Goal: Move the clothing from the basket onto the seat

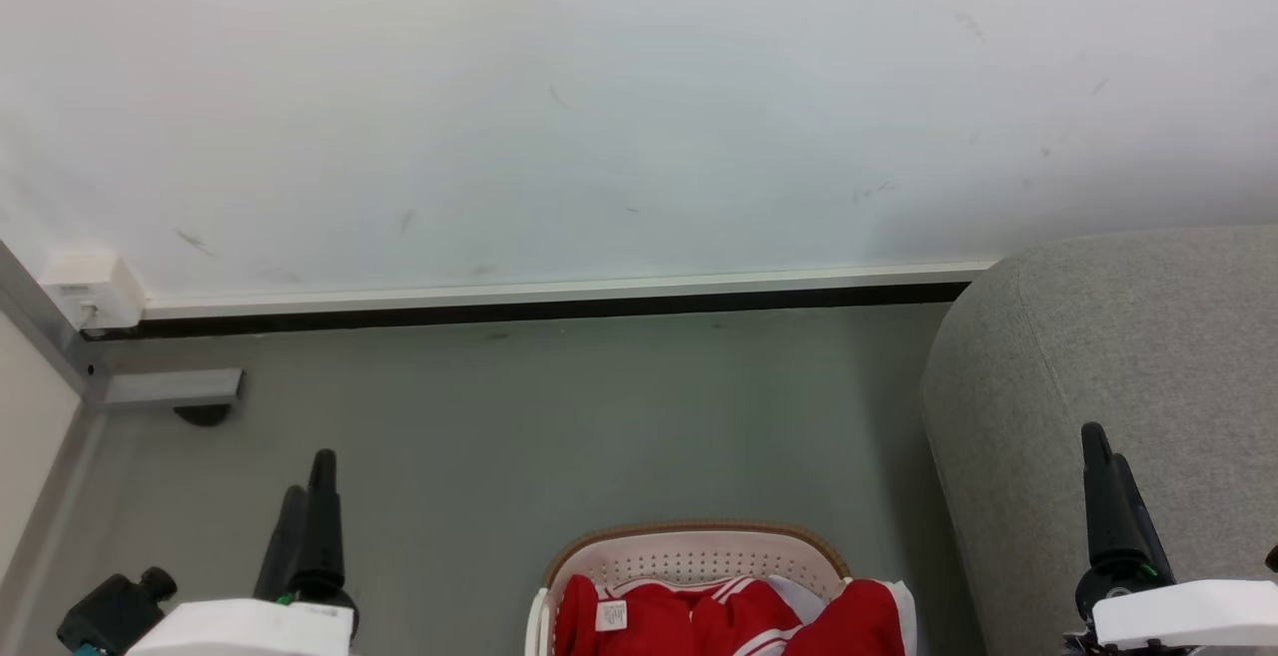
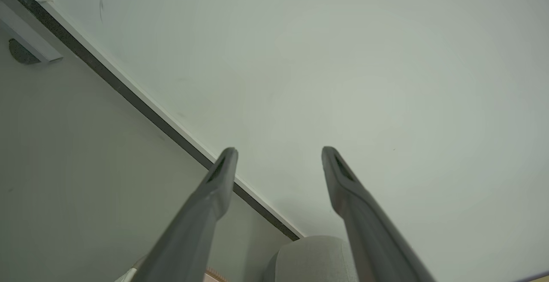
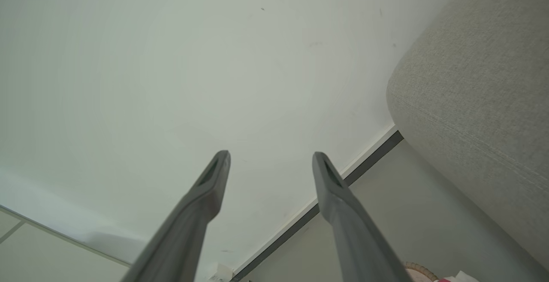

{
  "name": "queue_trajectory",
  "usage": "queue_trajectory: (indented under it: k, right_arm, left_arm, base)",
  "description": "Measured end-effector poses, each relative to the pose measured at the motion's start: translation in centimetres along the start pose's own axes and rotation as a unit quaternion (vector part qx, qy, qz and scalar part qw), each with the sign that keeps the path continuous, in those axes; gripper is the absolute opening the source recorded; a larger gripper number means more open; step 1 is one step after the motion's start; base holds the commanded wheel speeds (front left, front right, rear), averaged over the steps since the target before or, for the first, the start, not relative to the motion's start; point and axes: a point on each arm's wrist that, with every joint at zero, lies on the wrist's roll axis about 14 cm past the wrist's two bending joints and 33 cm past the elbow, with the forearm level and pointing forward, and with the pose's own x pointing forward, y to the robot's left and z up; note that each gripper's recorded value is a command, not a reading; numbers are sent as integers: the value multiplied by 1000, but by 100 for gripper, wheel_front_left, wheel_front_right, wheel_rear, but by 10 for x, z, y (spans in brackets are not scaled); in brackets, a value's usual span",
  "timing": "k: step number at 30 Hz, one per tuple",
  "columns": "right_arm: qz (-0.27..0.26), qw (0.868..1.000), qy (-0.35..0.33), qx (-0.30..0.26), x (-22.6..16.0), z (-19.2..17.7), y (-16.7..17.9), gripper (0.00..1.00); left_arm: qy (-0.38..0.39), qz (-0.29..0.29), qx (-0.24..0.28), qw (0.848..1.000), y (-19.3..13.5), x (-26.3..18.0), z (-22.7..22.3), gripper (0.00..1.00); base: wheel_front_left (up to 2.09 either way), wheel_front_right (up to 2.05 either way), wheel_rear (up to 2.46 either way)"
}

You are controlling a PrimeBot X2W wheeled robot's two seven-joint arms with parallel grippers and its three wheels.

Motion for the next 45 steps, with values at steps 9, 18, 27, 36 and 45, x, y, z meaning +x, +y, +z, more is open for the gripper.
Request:
queue_trajectory:
  k: [9,18,27,36,45]
  right_arm:
    - [14,994,13,-111,-1,-8,5,100]
    - [23,980,19,-196,-3,-12,6,100]
    - [25,968,19,-248,-3,-14,3,100]
    - [32,957,19,-288,-2,-18,4,100]
    - [36,946,22,-322,-1,-21,3,100]
  left_arm:
    - [10,-4,115,993,-5,-2,-9,100]
    - [13,-5,182,983,-5,-3,-13,100]
    - [9,-13,232,973,-7,-3,-15,100]
    - [7,-21,273,962,-10,-3,-18,100]
    - [1,-32,309,950,-13,-1,-20,100]
  base:
    - [0,0,0]
    - [0,0,0]
    - [0,0,0]
    - [0,0,0]
    - [0,0,0]
